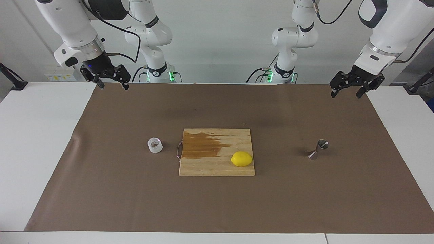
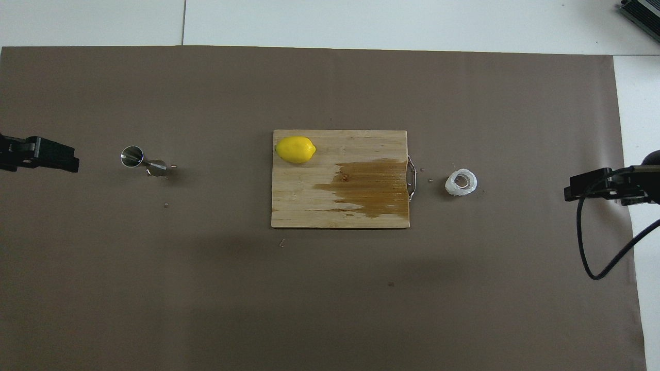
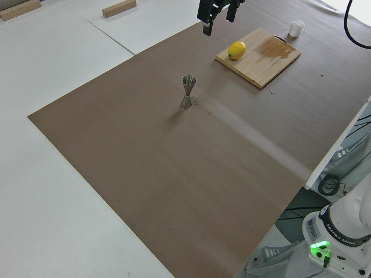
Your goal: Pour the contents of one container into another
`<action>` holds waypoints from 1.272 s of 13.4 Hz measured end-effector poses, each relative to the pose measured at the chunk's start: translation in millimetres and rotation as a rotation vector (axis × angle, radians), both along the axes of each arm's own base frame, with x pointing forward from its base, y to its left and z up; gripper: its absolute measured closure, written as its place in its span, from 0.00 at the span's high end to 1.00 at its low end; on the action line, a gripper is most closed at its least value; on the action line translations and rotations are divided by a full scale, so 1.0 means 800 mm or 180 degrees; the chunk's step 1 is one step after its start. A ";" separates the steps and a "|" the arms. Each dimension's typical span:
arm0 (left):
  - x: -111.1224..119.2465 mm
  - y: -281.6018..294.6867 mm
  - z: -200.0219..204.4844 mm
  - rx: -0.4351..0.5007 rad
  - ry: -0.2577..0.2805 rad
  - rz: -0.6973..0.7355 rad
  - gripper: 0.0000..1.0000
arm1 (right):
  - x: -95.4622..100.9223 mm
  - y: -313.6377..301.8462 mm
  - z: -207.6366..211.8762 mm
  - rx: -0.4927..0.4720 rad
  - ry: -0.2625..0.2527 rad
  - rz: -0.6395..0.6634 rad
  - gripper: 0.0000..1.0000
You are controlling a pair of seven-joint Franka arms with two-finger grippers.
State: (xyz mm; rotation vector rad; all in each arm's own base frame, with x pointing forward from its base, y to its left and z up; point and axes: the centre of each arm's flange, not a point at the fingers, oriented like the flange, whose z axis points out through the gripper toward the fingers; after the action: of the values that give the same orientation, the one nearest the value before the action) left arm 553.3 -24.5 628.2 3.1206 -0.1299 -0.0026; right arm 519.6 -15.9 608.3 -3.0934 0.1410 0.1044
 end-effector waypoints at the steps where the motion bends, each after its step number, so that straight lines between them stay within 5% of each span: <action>1: 0.000 0.000 0.000 0.0000 0.0000 0.0000 1.00 | 0.000 0.000 0.000 0.0000 0.0000 0.0000 1.00; 10: -0.001 0.001 -0.006 0.0002 0.0053 0.0008 1.00 | 0.000 0.000 0.000 0.0000 0.0000 0.0000 1.00; 17: -0.014 0.036 -0.035 -0.0106 0.0209 0.0425 1.00 | 0.000 0.000 0.000 0.0000 0.0000 0.0000 1.00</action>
State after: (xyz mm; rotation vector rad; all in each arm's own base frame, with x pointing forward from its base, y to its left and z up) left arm 542.1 4.4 600.0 3.0846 0.0786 -0.0996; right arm 519.6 -15.9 608.3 -3.0934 0.1410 0.1045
